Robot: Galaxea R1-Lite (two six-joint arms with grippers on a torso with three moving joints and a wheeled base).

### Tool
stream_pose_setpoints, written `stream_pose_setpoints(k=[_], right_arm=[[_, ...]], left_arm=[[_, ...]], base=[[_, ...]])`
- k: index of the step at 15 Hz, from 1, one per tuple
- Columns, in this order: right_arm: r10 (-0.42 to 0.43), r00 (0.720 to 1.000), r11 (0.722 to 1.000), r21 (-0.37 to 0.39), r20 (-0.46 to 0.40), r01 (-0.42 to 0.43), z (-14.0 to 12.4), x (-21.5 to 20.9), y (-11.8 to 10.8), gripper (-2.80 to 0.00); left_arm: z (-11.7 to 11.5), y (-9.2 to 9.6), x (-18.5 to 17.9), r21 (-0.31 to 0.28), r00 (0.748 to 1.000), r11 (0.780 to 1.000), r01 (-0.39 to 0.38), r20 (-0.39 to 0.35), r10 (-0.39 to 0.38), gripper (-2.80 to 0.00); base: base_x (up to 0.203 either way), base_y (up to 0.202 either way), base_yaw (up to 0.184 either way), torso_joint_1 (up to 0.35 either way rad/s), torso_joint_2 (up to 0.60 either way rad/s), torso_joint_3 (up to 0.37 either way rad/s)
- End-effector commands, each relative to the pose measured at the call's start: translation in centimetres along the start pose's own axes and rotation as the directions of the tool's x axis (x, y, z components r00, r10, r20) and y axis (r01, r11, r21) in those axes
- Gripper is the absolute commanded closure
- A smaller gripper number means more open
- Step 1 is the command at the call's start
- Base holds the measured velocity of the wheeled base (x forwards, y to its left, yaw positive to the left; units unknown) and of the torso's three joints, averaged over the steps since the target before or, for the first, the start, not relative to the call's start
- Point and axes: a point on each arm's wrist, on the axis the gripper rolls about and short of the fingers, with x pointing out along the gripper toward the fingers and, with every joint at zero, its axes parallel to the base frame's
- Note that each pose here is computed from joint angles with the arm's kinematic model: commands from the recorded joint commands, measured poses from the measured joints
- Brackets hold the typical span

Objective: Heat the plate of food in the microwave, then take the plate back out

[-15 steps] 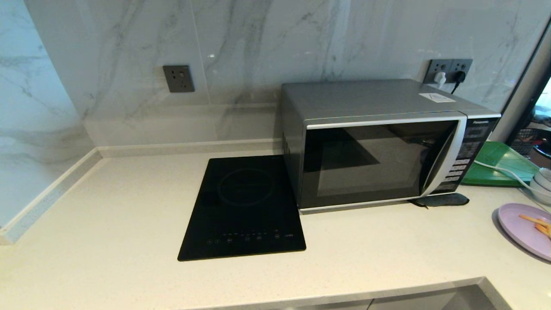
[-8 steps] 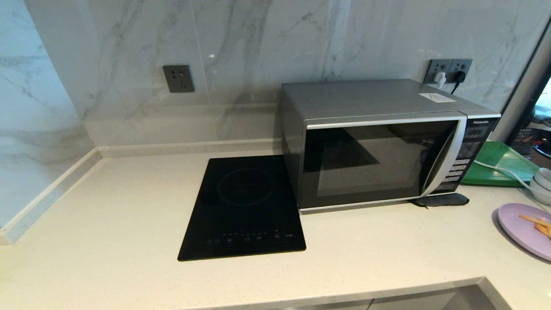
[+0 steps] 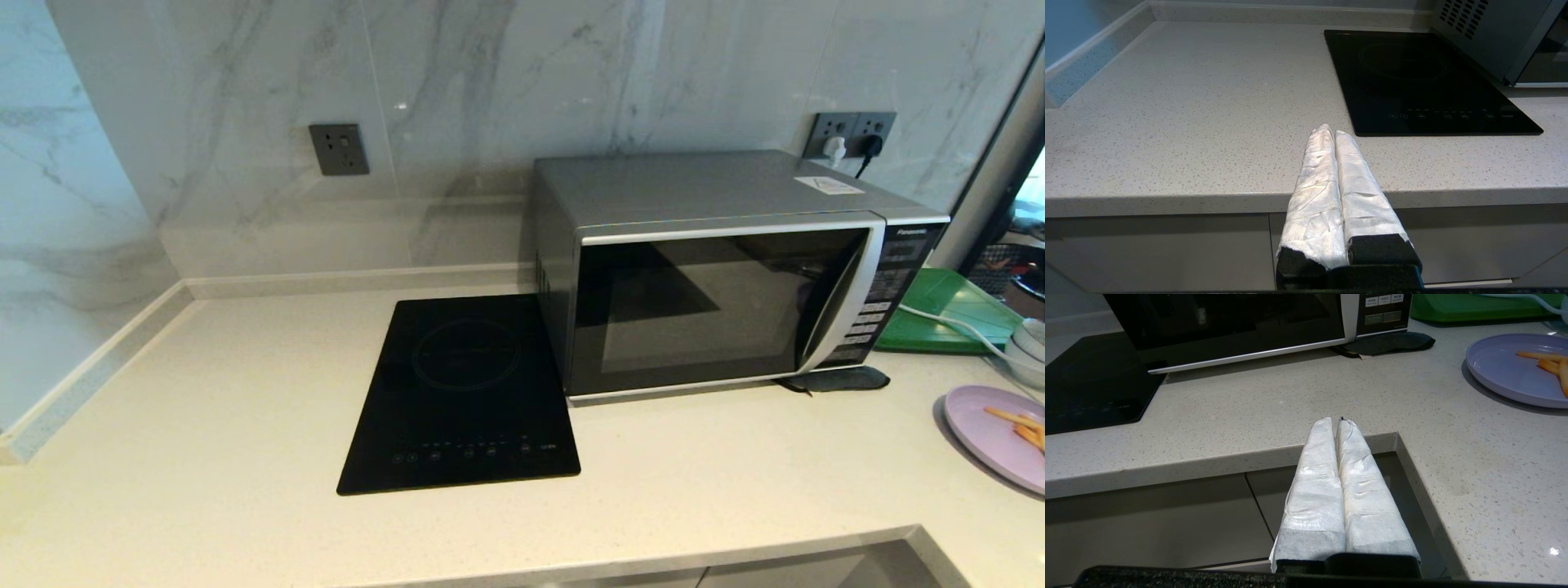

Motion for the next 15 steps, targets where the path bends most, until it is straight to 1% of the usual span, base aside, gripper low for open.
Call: stream_pose_setpoints(k=[1,15], right_arm=[[0.001,1.000,1.000,0.000,-0.002,-0.001,-0.04,0.01,-0.01,0.00],[0.001,1.000,1.000,0.000,-0.002,-0.001,-0.04,0.01,-0.01,0.00]], left_arm=[[0.00,0.00,0.01,-0.001,1.000,1.000,-0.001,0.000,0.001,0.00],[0.00,0.00,0.01,-0.001,1.000,1.000,-0.001,0.000,0.001,0.00]], base=[[0.000,0.000,0.000,0.000,0.00,0.000],[0.000,0.000,0.000,0.000,0.00,0.000]])
